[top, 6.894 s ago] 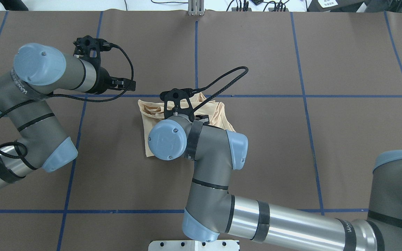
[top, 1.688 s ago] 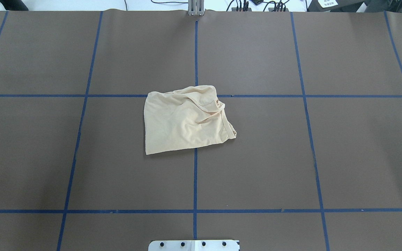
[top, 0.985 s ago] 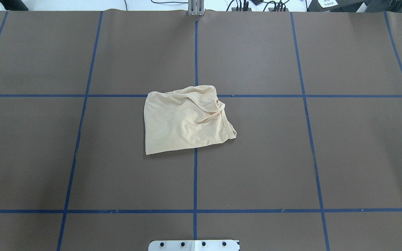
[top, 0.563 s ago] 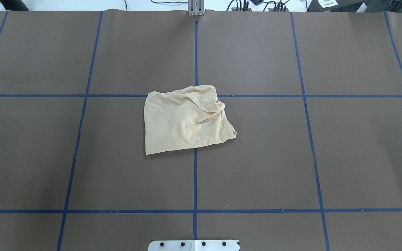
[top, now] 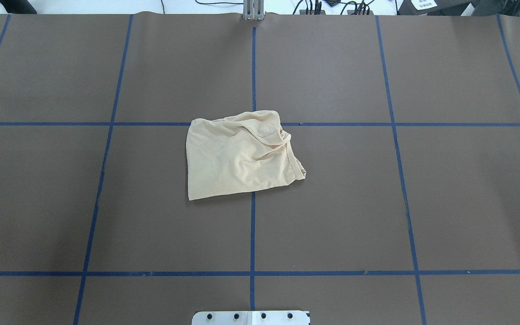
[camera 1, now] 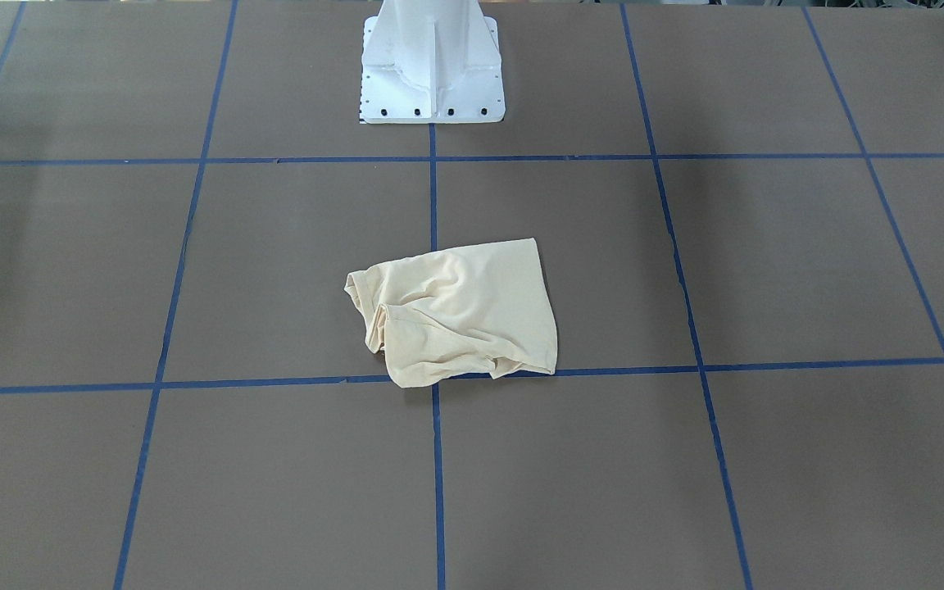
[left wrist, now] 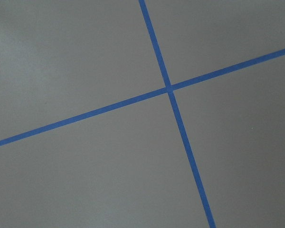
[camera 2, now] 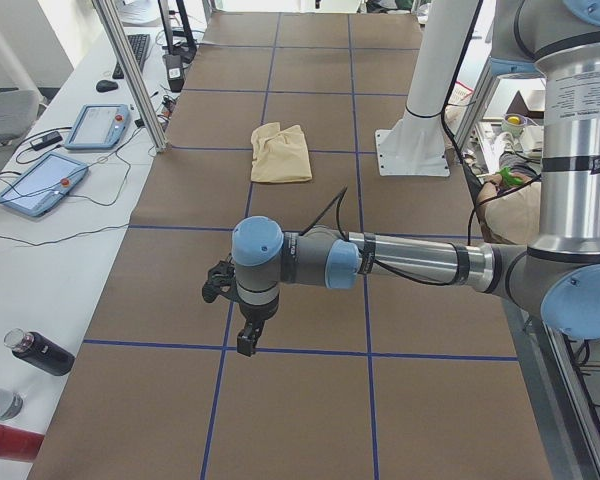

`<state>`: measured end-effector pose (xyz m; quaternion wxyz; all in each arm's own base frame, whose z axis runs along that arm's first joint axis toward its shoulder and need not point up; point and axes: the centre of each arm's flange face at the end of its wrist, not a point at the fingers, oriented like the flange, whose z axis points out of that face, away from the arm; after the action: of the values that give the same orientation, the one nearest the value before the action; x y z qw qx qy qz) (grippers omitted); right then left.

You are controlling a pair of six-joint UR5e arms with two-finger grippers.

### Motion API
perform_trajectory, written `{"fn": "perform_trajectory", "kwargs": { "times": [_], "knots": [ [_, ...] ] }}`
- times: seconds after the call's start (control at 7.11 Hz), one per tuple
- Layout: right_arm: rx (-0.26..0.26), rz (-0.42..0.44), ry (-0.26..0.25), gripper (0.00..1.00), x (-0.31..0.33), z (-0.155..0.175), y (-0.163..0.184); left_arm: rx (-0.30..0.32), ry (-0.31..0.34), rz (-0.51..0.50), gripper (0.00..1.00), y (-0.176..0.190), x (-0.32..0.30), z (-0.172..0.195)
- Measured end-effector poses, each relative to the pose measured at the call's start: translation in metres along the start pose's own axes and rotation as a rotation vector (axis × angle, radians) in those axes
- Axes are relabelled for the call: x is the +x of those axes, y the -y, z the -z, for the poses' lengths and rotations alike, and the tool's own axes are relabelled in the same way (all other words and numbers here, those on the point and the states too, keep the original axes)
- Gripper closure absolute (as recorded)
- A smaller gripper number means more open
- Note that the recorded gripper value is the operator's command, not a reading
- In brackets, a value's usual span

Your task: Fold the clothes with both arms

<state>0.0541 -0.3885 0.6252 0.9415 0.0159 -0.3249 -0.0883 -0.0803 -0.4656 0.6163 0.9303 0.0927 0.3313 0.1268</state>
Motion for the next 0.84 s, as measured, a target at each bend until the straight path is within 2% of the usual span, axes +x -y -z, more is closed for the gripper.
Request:
{"fn": "perform_trajectory", "kwargs": {
  "times": [0.84],
  "knots": [
    [0.011, 0.003, 0.004, 0.00, -0.0044, 0.0049, 0.0016, -0.008, -0.001, 0.003, 0.00, -0.0034, -0.0024, -0.0037]
  ]
}}
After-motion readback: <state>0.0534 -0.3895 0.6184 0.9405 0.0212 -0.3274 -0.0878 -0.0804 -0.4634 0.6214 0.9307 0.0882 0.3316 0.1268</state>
